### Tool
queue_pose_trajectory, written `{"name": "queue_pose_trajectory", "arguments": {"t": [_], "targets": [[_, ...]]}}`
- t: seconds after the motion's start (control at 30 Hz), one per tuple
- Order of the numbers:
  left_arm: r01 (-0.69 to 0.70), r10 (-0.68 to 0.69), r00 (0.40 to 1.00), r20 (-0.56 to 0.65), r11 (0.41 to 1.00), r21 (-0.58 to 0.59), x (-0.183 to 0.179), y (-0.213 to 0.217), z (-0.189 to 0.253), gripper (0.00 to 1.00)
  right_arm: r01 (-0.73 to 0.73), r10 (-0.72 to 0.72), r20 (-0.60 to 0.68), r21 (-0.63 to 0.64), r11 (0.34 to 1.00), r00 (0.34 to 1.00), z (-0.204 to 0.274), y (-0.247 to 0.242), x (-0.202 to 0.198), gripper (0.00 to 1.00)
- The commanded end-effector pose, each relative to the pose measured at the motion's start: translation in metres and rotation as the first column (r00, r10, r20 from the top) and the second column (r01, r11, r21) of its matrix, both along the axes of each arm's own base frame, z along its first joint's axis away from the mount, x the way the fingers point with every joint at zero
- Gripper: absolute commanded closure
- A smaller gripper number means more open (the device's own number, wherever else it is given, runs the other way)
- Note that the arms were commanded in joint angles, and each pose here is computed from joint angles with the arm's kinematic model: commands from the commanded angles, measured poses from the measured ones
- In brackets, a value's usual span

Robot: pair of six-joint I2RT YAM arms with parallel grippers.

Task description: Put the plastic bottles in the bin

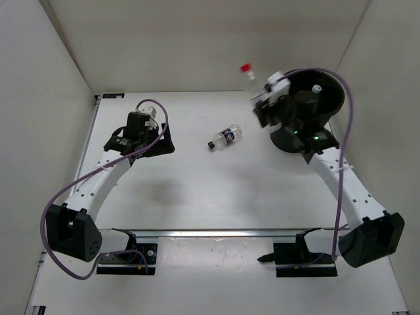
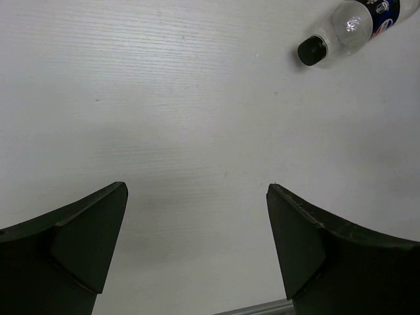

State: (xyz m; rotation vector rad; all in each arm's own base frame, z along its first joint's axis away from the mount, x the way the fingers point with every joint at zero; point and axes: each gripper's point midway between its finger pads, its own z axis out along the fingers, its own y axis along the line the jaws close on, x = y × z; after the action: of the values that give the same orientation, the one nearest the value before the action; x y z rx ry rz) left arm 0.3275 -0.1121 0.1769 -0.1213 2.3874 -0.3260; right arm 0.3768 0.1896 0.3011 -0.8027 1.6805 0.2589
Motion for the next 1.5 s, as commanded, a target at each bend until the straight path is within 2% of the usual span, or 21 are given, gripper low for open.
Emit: {"name": "queue_pose_trajectory", "arguments": {"t": [0.0,0.07,0.1,0.2,0.27,0.4,0.5,0.57,0.63,0.67,0.77,0.9,0.93,1.0,1.03,1.1,1.17,1.23,1.3,1.37,1.47], "targets": [[0.072,-0.071,0.997,0.044,0.997,-0.041,0.011,-0.023,0.013,0.02,0.201,-0.227,0.194,0.147,0.969,0.954,0.08,-0.073,0.03,0.52],[0.112,-0.11,0.993,0.038,0.993,-0.047,0.012,-0.037,0.011,0.01,0.301,-0.351,0.244,0.219,0.928,0.904,0.108,-0.127,0.04,0.5],[0.125,-0.123,0.991,0.046,0.991,-0.05,0.015,-0.042,0.014,0.02,0.274,-0.334,0.262,0.241,0.931,0.905,0.116,-0.132,0.041,0.49],[0.224,-0.22,0.974,0.06,0.972,-0.077,0.011,-0.073,0.018,0.01,0.367,-0.441,0.213,0.313,0.876,0.872,0.113,-0.199,0.06,0.48],[0.296,-0.288,0.953,0.089,0.95,-0.097,0.007,-0.091,0.022,0.01,0.404,-0.477,0.163,0.342,0.849,0.864,0.102,-0.22,0.075,0.48],[0.354,-0.347,0.934,0.089,0.931,-0.083,-0.003,-0.106,0.021,0.01,0.387,-0.453,0.136,0.344,0.855,0.881,0.082,-0.229,0.097,0.43],[0.357,-0.349,0.933,0.09,0.928,-0.102,-0.008,-0.104,0.02,0.01,0.409,-0.462,0.099,0.329,0.851,0.882,0.075,-0.226,0.109,0.33],[0.337,-0.329,0.94,0.093,0.936,-0.102,-0.009,-0.093,0.02,0.01,0.414,-0.463,0.098,0.316,0.854,0.881,0.075,-0.223,0.111,0.21],[0.302,-0.296,0.951,0.087,0.95,-0.075,-0.008,-0.081,0.017,0.01,0.418,-0.47,0.105,0.318,0.851,0.877,0.075,-0.212,0.111,0.13],[0.289,-0.282,0.954,0.1,0.955,-0.067,-0.008,-0.074,0.021,0.01,0.405,-0.46,0.125,0.314,0.859,0.879,0.079,-0.206,0.108,0.01],[0.257,-0.251,0.961,0.114,0.965,-0.042,-0.01,-0.06,0.027,0.01,0.363,-0.425,0.146,0.321,0.875,0.893,0.092,-0.187,0.104,0.01],[0.124,-0.124,0.982,0.139,0.992,0.005,-0.005,-0.029,0.038,0.01,0.373,-0.402,0.066,0.261,0.89,0.913,0.087,-0.151,0.104,0.01],[0.078,-0.078,0.985,0.151,0.997,0.009,-0.003,-0.018,0.04,0.01,0.338,-0.367,0.088,0.238,0.91,0.926,0.095,-0.121,0.102,0.0],[-0.064,0.066,0.983,0.169,0.998,-0.014,0.0,0.017,0.045,0.02,0.302,-0.312,0.023,0.191,0.934,0.95,0.085,-0.062,0.096,0.01],[-0.101,0.104,0.98,0.17,0.995,-0.026,0.0,0.025,0.046,0.01,0.344,-0.348,-0.014,0.197,0.918,0.937,0.079,-0.054,0.097,0.0],[-0.212,0.207,0.96,0.187,0.977,0.007,-0.003,0.055,0.049,0.02,0.392,-0.362,-0.174,0.193,0.899,0.916,0.046,-0.011,0.09,0.01],[-0.256,0.241,0.952,0.188,0.965,0.059,-0.006,0.068,0.05,0.01,0.488,-0.405,-0.328,0.228,0.843,0.853,0.016,0.012,0.087,0.0],[-0.287,0.265,0.946,0.188,0.953,0.096,-0.005,0.077,0.056,0.01,0.55,-0.422,-0.455,0.196,0.812,0.784,-0.027,0.031,0.083,0.01],[-0.265,0.243,0.95,0.198,0.96,0.091,-0.004,0.073,0.06,0.01,0.614,-0.459,-0.517,0.173,0.77,0.722,-0.056,0.043,0.084,0.01],[-0.191,0.181,0.96,0.212,0.981,0.027,-0.004,0.058,0.07,0.02,0.675,-0.51,-0.566,0.117,0.728,0.648,-0.091,0.049,0.088,0.01],[-0.159,0.16,0.971,0.176,0.987,-0.018,0.0,0.058,0.067,0.01,0.686,-0.522,-0.6,0.063,0.725,0.607,-0.115,0.061,0.093,0.01]]}}
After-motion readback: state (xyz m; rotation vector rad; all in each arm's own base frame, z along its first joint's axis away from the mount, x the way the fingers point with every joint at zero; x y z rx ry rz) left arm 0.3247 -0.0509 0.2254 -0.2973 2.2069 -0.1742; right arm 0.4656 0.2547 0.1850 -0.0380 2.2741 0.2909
